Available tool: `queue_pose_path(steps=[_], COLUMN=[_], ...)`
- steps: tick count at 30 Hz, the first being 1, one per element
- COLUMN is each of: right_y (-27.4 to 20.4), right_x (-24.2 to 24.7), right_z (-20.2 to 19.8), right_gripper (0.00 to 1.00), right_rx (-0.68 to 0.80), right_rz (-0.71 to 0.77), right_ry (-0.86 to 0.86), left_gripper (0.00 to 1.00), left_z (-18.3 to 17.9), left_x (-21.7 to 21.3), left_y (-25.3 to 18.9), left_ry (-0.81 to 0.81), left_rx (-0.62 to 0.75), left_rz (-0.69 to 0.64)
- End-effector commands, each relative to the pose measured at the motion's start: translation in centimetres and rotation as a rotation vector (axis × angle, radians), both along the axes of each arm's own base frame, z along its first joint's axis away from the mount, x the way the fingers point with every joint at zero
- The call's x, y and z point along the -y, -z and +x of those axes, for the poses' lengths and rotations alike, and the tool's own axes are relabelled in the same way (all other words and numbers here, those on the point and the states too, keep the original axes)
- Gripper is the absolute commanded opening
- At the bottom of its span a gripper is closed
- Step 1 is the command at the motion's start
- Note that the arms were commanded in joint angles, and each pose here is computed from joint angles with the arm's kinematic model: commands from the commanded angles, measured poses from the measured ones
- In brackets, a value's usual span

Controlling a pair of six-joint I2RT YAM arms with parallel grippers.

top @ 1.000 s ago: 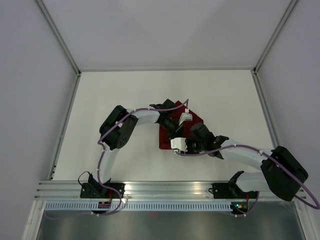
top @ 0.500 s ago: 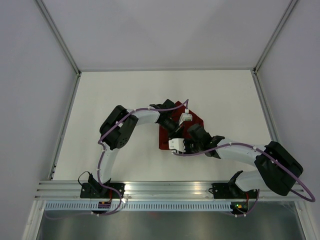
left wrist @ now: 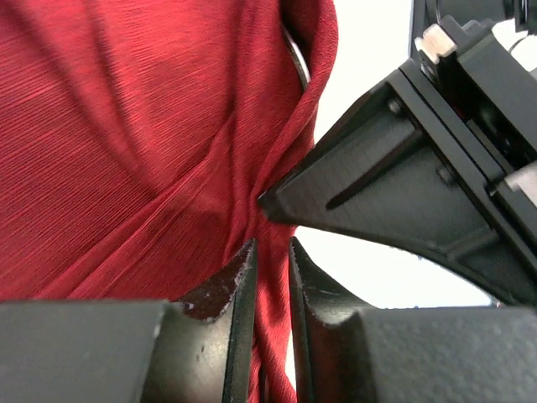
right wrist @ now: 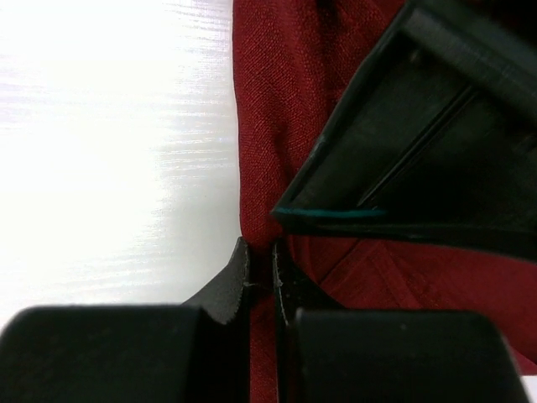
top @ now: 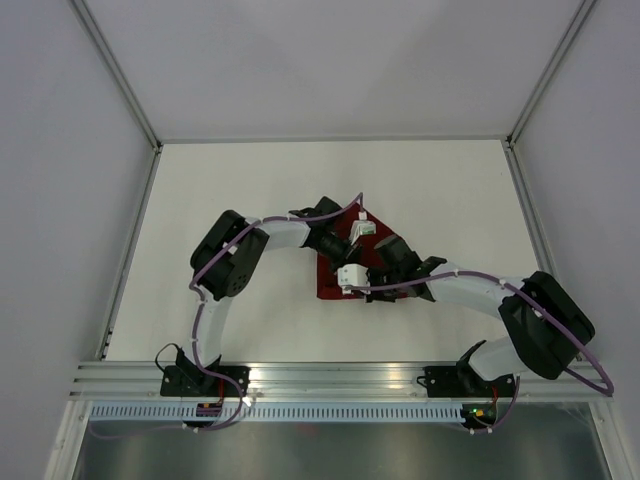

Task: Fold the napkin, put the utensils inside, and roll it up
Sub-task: Roll the napkin with the utensil

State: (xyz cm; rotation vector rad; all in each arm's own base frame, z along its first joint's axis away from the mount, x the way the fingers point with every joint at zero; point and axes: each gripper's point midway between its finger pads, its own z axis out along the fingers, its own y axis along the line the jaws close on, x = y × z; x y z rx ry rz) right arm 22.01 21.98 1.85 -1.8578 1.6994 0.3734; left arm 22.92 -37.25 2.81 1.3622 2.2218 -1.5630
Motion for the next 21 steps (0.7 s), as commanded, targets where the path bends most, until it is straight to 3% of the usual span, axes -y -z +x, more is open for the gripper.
queue_pose_path(steps=[1,3,8,13,15,18,21], right_y=[0.7,0.7,1.3,1.2,0.6,0.5,1.3], right_x=[0.3,0.3,0.7,0.7,0.8,1.1,1.3], right_z=[-1.6,-2.0,-2.6,-2.1,-1.8,-1.1,-0.5], right_gripper=[0.01,0.00,0.00,0.01,0.01,0.00,0.00], right_rx=[-0.158,-0.210,-0.312,-0.449,-0.501,-0.616,-0.733], right_rz=[-0.007,-0.001,-0.024,-0.004,-0.006,0.010,0.014], right_ry=[-0.020,-0.030,-0.042,-0.049,-0.064,-0.052,-0.034], left_gripper=[0.27,0.31,0.30,0.31,0.32,0.36,0.39], left_z=[3.4,4.3,8.0,12.4,14.3,15.0,13.8], left_x=[0.2,-0.2,-1.3,-5.2,-7.2,-11.0,-13.7], left_y=[-3.8,-4.9,-6.8,-11.4,-16.4,-18.9,-21.7], left_ry=[-0.126,-0.165,-0.348,-0.680,-0.849,-1.077,-1.181], left_rx=[0.071,0.100,0.200,0.384,0.580,0.731,0.856], left_rz=[-0.080,-0.102,-0.131,-0.207,-0.297,-0.343,-0.393])
